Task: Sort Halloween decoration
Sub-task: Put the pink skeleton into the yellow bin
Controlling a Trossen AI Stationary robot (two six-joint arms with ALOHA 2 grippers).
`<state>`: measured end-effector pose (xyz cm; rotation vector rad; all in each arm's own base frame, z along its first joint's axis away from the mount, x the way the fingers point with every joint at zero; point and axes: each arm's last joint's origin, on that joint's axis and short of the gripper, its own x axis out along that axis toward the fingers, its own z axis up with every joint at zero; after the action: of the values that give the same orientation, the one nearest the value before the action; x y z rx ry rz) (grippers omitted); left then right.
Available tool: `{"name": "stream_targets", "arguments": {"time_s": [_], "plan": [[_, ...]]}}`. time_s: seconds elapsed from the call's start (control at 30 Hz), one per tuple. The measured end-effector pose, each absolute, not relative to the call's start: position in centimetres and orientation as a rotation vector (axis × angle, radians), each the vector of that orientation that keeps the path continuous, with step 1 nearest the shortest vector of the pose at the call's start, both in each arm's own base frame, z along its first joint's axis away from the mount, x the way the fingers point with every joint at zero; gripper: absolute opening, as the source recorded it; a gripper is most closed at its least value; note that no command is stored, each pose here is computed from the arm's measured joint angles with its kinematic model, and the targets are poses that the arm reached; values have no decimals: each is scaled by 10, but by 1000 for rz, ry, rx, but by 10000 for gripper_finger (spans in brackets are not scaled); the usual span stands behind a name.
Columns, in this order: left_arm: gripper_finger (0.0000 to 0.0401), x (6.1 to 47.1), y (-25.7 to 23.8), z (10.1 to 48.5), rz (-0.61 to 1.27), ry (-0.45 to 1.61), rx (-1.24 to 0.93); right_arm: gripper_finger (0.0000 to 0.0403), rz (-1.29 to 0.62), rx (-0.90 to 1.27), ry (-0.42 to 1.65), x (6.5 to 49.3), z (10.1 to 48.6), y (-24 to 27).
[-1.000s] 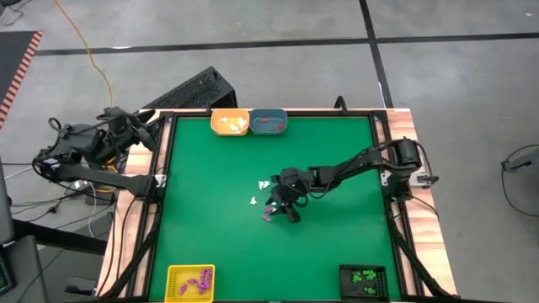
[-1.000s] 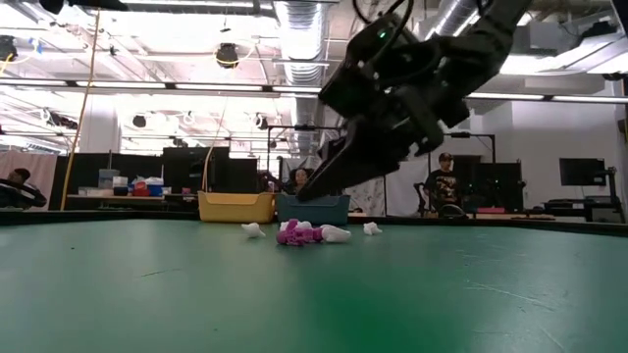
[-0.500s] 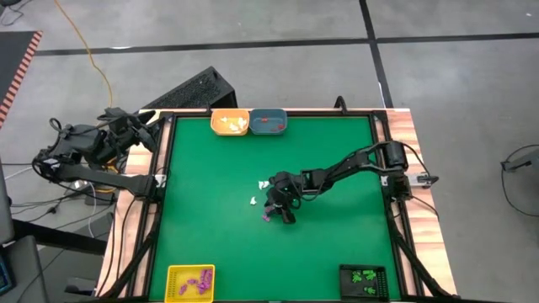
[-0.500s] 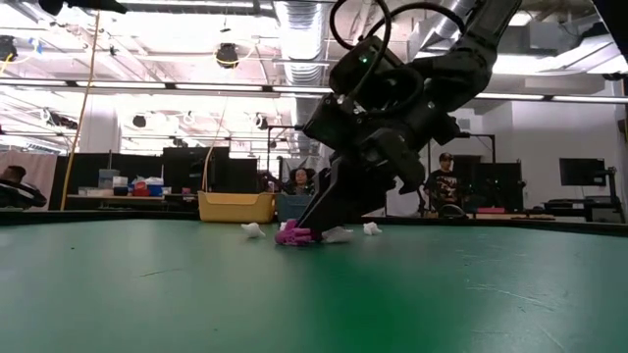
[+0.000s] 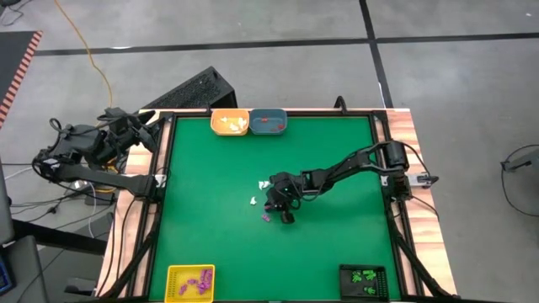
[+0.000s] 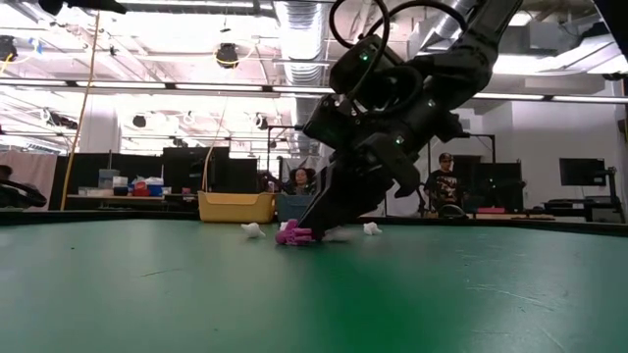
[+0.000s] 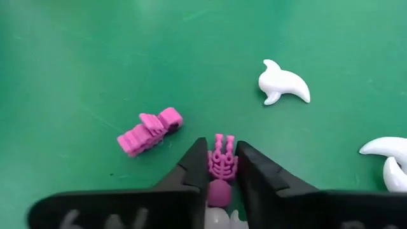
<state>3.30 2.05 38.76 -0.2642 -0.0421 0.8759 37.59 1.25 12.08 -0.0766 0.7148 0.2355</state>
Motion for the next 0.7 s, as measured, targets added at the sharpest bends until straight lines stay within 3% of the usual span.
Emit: {"name": "stream_targets", "arguments": {"time_s": [0.27,0.7], "plan": [[231,33,21,388,877,-42,-264,25,216,-19,707,382,128,13],[231,33,20,388,872,-41,-266,27,186,-32,621,412,169,11]]}}
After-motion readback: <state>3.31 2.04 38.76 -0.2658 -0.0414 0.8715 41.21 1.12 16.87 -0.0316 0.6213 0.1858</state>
